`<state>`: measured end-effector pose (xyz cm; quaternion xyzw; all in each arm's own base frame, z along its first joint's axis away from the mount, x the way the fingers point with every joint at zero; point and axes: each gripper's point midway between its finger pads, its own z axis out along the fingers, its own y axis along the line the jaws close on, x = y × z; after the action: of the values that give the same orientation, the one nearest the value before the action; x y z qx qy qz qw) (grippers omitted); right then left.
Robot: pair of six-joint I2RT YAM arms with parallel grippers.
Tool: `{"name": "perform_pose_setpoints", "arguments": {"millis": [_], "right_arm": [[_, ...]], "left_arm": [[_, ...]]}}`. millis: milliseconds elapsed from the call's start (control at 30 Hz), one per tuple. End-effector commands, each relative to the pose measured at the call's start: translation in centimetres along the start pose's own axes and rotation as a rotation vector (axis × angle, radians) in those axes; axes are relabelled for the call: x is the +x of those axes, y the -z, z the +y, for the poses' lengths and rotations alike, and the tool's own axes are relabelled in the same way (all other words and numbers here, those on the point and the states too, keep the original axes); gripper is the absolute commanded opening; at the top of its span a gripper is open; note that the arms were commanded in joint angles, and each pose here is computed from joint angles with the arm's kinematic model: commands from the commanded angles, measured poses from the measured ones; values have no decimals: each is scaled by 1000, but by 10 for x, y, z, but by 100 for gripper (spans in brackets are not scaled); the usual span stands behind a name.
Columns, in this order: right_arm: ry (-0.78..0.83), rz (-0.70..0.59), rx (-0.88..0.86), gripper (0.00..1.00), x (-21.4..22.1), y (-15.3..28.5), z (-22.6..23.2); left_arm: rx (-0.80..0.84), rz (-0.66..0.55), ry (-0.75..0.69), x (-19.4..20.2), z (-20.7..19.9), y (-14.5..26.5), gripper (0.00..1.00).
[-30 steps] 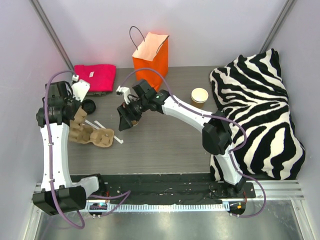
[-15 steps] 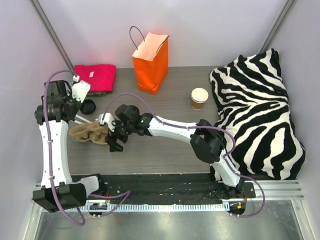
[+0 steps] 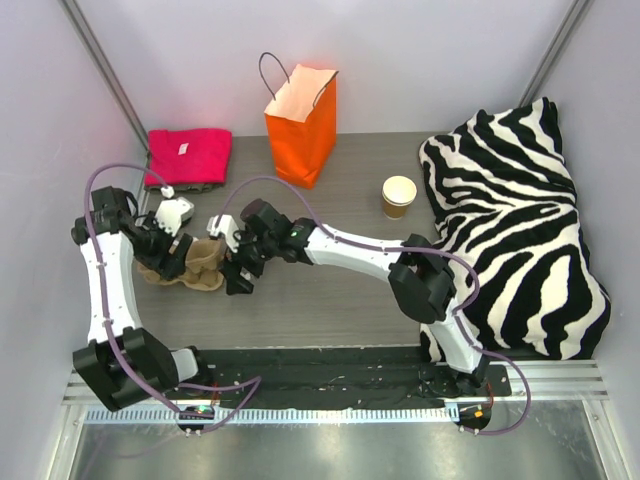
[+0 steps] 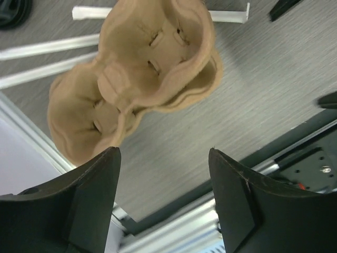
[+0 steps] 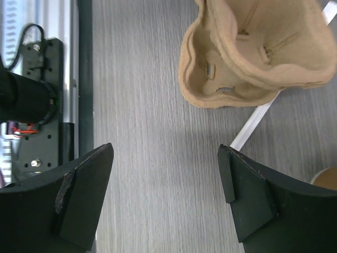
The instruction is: Pack the takeout coffee
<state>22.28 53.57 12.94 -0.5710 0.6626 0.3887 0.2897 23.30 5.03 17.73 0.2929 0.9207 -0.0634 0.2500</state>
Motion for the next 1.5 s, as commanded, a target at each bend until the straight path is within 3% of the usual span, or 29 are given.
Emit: {"name": "perform_pose_setpoints", "arguments": {"millis": [0,133,567,833,1000,1267,1467], "right_arm": [[35,-122,-30,88,-57,45,17],[-1,-123,-31,88,-57,54,13],[2,-97,-17,88,-48,52,5],[14,-99,15,88,-46,40,-9],[17,-120,38,88,-52,34,-16],[70,-140,61,88,-58,14,-16],[200,-137,144,91,-60,-26,-15]], "left_arm": [[11,-102,-194,-11,19,-23,72],[-40,-115,-335,-12,41,-37,70],[-45,12,-472,11,77,-71,59],[-33,5,-458,11,71,-67,20],[-73,-12,-369,1,76,-52,0],[-187,-86,-193,-33,108,-7,0],[-301,-110,-47,-46,137,11,0]]}}
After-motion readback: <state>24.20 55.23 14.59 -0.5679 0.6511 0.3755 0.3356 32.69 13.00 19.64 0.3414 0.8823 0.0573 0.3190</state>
